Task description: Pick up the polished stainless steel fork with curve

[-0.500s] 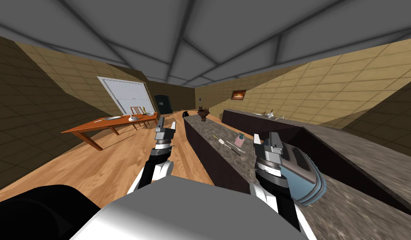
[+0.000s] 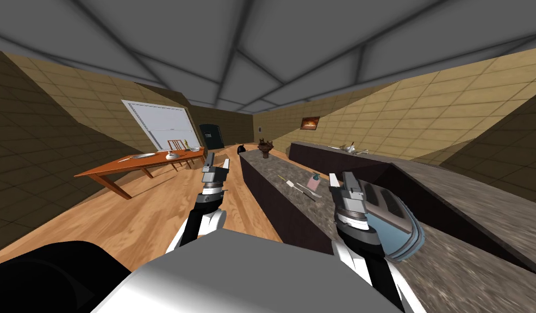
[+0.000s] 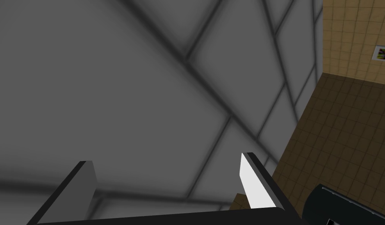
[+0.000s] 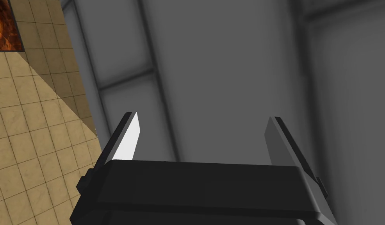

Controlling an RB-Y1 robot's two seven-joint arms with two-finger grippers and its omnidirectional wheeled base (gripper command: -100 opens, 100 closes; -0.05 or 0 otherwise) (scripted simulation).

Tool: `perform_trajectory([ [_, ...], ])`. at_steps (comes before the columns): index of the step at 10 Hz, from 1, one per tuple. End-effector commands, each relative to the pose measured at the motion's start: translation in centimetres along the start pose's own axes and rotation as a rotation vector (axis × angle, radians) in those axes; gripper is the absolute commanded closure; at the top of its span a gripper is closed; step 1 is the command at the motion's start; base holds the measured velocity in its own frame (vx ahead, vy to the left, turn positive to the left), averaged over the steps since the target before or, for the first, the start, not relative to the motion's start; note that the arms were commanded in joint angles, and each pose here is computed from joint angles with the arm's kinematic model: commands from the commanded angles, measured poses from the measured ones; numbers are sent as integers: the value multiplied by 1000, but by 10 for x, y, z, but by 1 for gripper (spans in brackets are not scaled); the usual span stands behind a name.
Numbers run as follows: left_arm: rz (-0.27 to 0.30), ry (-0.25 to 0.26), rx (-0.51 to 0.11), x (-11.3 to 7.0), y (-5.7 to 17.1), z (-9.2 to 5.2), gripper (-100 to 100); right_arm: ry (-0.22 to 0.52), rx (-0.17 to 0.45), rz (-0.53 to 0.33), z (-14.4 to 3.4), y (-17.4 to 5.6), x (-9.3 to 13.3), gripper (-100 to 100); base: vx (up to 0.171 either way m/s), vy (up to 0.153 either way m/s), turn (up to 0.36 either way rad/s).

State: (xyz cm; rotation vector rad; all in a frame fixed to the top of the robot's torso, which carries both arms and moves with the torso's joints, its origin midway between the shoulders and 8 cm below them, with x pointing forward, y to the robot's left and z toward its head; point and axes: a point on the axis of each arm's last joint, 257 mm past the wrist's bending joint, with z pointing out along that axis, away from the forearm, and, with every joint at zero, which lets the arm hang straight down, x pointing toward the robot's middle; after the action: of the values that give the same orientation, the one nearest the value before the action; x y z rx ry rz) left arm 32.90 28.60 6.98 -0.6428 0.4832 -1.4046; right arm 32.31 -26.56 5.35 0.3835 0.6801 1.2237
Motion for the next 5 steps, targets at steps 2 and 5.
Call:
perform_trajectory([
  [2,0,0,0,0,0,0,0,89,-24,-42,2,2,9,-100,-27,130,-50],
  [5,0,0,0,0,0,0,0,174,-40,-83,0,1,18,-100,-25,93,-25],
])
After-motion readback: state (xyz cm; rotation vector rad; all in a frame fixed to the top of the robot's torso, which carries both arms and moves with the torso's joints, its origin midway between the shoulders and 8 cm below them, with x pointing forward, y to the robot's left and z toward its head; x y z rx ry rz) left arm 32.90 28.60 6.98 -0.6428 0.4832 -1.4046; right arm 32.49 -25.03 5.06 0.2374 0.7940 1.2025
